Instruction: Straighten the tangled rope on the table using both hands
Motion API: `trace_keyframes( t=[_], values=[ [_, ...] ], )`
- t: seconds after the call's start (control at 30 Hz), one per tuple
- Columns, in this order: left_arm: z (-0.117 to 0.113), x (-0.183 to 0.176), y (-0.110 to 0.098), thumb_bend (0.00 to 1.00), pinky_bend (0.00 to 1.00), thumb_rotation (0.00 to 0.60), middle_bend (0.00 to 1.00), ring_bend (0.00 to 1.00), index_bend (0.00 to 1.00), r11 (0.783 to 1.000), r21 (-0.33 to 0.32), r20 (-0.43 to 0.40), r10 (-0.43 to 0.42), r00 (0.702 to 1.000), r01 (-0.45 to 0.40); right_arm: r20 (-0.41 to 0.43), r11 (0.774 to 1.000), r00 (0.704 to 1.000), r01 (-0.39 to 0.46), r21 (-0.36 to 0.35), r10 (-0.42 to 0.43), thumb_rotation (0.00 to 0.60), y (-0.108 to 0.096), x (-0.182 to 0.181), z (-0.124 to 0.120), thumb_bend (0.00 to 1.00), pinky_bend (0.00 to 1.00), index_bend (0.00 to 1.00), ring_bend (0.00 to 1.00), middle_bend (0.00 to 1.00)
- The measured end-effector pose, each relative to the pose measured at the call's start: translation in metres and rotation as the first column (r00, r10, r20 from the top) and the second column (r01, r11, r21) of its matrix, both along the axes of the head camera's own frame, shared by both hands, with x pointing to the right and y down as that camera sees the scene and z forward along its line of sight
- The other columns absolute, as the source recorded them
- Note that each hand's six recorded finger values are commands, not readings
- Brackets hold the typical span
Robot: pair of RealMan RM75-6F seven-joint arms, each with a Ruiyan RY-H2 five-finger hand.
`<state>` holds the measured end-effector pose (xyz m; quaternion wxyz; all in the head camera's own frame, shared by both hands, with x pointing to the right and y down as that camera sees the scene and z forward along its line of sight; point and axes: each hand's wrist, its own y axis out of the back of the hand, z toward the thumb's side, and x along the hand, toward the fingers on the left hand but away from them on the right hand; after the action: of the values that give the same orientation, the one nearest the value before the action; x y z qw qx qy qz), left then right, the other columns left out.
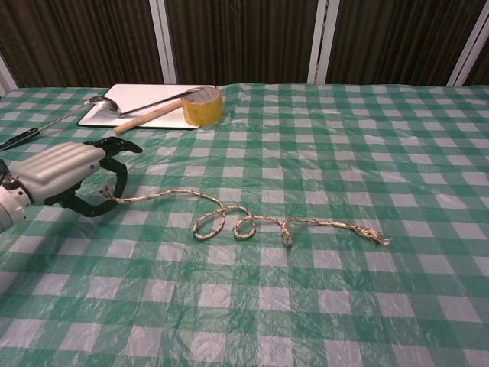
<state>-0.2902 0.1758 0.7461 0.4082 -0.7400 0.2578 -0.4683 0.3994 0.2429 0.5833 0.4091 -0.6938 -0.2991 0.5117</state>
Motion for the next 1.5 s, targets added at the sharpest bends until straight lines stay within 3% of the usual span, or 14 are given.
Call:
trace_keyframes(
  t=[0.07,0.2,0.43,0.77,1.13,1.5],
  values=[
    [-0.004,-0.005,0.001,0.45,0.12,0.600,0.09,0.00,0.64,1.000,0.001,-0.003,-0.006,1.000,0.006,0.039,0.999,0.998,0.048,0.017,-0.048,0.600,-0.011,-0.017,0.001,0.29,0.00,0.39,0.00,0.00],
    [-0.009,-0.014,0.002,0.44,0.12,0.600,0.09,0.00,0.64,0.999,-0.011,-0.007,-0.035,0.999,0.035,0.102,0.994,0.989,0.105,-0.002,-0.104,0.600,-0.026,-0.044,0.011,0.30,0.00,0.45,0.00,0.00],
    [-0.013,-0.021,0.003,0.43,0.11,0.600,0.09,0.00,0.64,0.999,-0.009,-0.009,-0.052,0.999,0.052,0.058,0.971,0.974,0.221,-0.088,-0.217,0.600,-0.047,-0.101,0.044,0.31,0.00,0.53,0.00,0.00],
    [-0.014,-0.028,0.004,0.42,0.11,0.600,0.09,0.00,0.64,0.998,-0.021,-0.005,-0.057,0.998,0.057,0.053,0.969,0.975,0.220,-0.116,-0.215,0.600,-0.068,-0.175,0.087,0.32,0.00,0.56,0.00,0.00],
    [-0.012,-0.035,0.005,0.42,0.11,0.600,0.08,0.00,0.64,0.998,-0.028,0.010,-0.064,0.998,0.064,-0.033,0.963,0.977,0.201,-0.177,-0.210,0.600,-0.071,-0.191,0.129,0.32,0.00,0.58,0.00,0.00],
    [-0.013,-0.039,0.003,0.42,0.11,0.600,0.08,0.00,0.64,0.997,-0.026,0.021,-0.071,0.997,0.072,-0.076,0.953,0.974,0.191,-0.234,-0.214,0.600,-0.070,-0.184,0.138,0.37,0.00,0.67,0.00,0.00]
  ],
)
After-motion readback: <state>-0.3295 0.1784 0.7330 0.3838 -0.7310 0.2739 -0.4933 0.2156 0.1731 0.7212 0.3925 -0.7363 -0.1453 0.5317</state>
